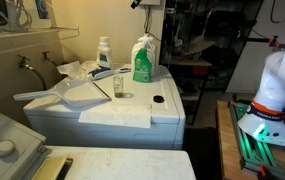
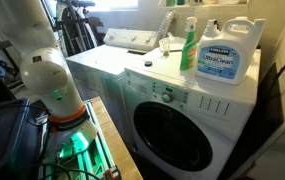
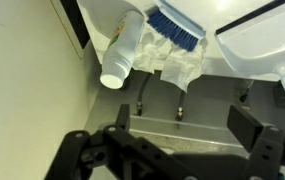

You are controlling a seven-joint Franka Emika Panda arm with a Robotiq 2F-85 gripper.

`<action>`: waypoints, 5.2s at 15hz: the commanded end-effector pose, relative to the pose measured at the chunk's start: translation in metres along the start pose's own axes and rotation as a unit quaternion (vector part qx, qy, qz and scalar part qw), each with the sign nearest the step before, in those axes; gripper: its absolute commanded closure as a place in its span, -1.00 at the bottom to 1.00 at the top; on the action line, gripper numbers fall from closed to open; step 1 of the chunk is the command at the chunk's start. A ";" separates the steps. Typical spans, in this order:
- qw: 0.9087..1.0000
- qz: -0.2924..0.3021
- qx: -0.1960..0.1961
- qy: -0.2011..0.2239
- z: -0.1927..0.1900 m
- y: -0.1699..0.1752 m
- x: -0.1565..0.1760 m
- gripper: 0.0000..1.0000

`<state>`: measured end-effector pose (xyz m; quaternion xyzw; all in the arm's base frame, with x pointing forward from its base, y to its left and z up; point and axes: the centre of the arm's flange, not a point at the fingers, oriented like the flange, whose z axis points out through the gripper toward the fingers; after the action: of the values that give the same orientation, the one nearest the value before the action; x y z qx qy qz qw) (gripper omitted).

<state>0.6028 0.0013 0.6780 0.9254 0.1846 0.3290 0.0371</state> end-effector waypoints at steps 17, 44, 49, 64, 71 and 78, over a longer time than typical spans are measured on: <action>0.980 0.014 0.050 -0.191 0.062 -0.048 -0.042 -1.00; 0.982 0.032 -0.039 -0.180 0.041 -0.021 -0.041 0.73; 0.993 -0.057 0.007 -0.102 -0.026 -0.043 0.017 0.73; 0.906 -0.361 0.216 0.052 -0.094 -0.280 0.076 0.75; 0.869 -0.429 0.236 0.067 -0.078 -0.385 0.015 0.75; 0.863 -0.440 0.241 0.066 -0.051 -0.457 -0.052 0.76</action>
<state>0.4219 0.4129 0.6173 0.6961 0.6556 0.2864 -0.0611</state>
